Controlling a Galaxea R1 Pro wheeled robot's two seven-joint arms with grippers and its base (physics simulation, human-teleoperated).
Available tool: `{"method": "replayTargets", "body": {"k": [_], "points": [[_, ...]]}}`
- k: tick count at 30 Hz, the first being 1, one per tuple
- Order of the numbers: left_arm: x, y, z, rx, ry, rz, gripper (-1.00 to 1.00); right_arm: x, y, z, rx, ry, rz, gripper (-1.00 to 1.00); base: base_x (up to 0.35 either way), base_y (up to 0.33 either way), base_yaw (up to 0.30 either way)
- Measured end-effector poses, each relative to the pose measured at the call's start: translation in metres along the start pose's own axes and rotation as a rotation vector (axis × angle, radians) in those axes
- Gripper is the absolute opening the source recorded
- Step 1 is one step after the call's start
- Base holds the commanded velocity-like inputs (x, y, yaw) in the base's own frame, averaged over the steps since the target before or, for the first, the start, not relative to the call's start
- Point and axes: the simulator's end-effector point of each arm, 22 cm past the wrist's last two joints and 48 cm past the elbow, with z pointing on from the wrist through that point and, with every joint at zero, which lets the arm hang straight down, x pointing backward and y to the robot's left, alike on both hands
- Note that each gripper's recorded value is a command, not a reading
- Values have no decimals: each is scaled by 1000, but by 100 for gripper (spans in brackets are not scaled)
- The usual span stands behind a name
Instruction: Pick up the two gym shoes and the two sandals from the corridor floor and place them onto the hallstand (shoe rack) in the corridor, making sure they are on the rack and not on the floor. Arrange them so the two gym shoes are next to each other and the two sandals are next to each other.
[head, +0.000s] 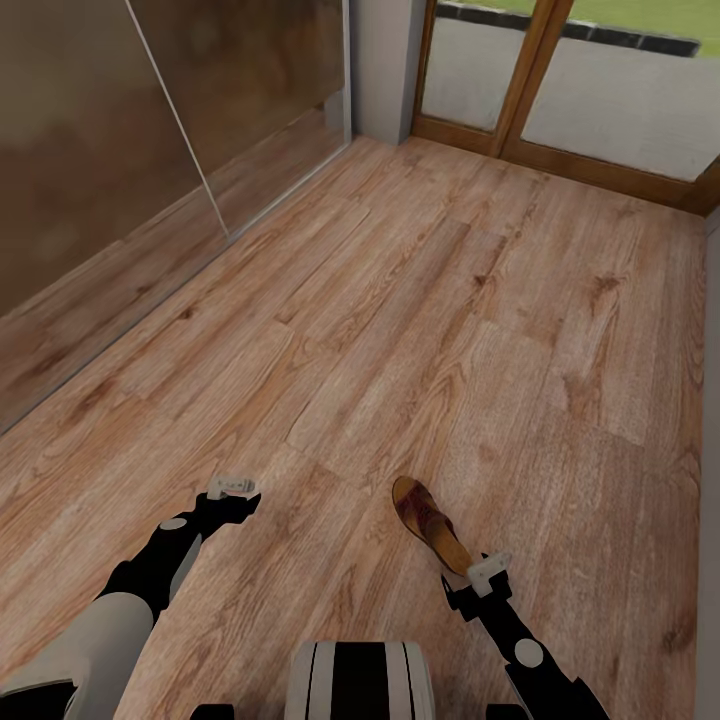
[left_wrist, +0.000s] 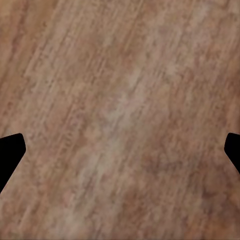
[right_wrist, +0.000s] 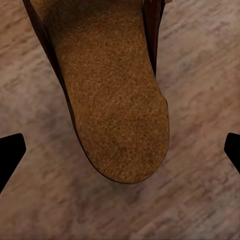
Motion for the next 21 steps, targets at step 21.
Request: {"method": "replayTargets", "body": {"k": [21], "points": [[12, 0, 6, 1, 20, -2, 100, 11, 4, 2, -8, 18, 2, 100, 0, 0, 0]]}}
